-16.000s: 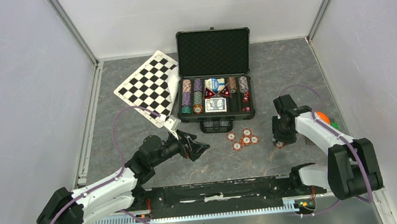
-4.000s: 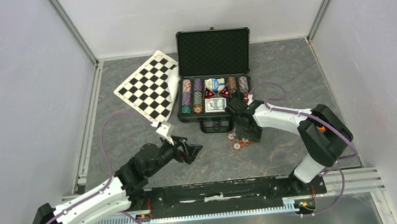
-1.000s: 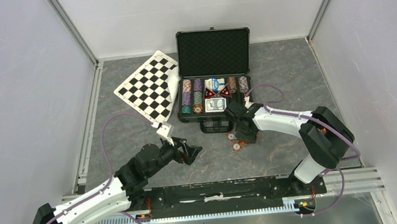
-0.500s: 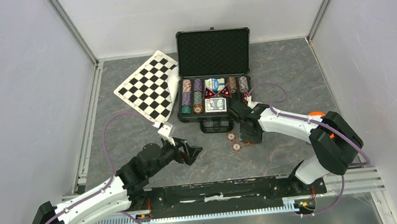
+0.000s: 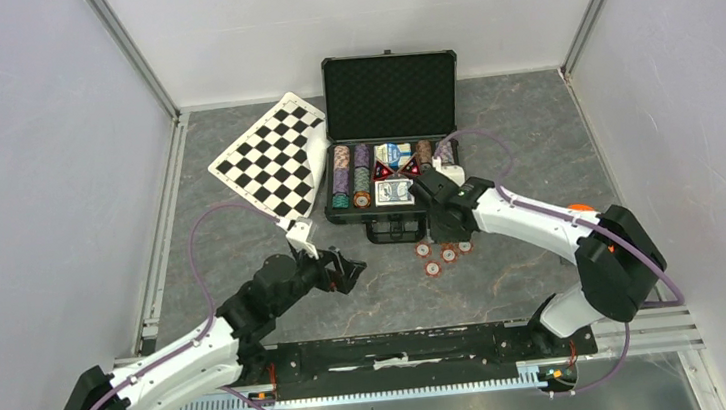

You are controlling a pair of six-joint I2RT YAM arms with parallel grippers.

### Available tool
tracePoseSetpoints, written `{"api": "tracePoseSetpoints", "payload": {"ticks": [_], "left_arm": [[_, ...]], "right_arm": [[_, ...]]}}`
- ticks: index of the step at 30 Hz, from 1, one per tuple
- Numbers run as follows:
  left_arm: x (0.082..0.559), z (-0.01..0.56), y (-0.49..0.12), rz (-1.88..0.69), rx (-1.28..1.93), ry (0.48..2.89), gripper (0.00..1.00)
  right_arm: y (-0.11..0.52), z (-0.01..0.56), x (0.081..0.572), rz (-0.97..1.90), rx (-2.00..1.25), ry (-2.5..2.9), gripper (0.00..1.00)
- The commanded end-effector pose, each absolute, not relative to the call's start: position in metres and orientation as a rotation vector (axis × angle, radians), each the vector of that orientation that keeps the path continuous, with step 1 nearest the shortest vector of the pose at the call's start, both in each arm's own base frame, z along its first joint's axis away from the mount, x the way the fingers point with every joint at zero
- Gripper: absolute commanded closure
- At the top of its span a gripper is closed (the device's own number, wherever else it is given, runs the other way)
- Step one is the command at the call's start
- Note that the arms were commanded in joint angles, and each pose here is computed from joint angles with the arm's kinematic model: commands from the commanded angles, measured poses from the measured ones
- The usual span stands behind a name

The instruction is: Pack up texas hold em set

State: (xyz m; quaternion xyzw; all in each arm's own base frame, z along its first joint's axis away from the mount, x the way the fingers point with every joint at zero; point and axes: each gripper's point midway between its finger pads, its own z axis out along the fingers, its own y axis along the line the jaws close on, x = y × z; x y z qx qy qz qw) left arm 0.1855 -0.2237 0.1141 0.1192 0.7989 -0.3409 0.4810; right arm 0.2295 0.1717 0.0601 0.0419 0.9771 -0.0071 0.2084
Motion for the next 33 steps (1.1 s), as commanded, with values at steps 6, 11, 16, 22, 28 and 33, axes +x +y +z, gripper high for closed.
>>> {"api": "tracePoseSetpoints", "payload": {"ticks": [6,11,16,22,28,33], "left_arm": [[0.217,0.15,-0.199,-0.786,0.104,1.91,0.02],[0.237,0.159,-0.188,-0.738,-0.014,1.909,0.03],[0.251,0.167,-0.187,-0.714,-0.038,1.907,0.05],[0.256,0.16,-0.187,-0.738,-0.063,1.875,0.05],[0.257,0.157,-0.208,-0.951,-0.123,1.824,0.05],[0.262,0.17,-0.212,-1.026,-0.109,1.642,0.1]], "right_arm": [[0.224,0.1,0.277,0.115,-0.175,2.6,1.0],[0.264,0.113,0.3,0.196,-0.29,2.576,1.0],[0.299,0.117,0.317,0.287,-0.354,2.571,0.99],[0.324,0.125,0.333,0.361,-0.394,2.55,0.99],[0.345,0.139,0.339,0.477,-0.318,2.545,0.99],[0.356,0.158,0.335,0.615,-0.184,2.561,0.97]]}}
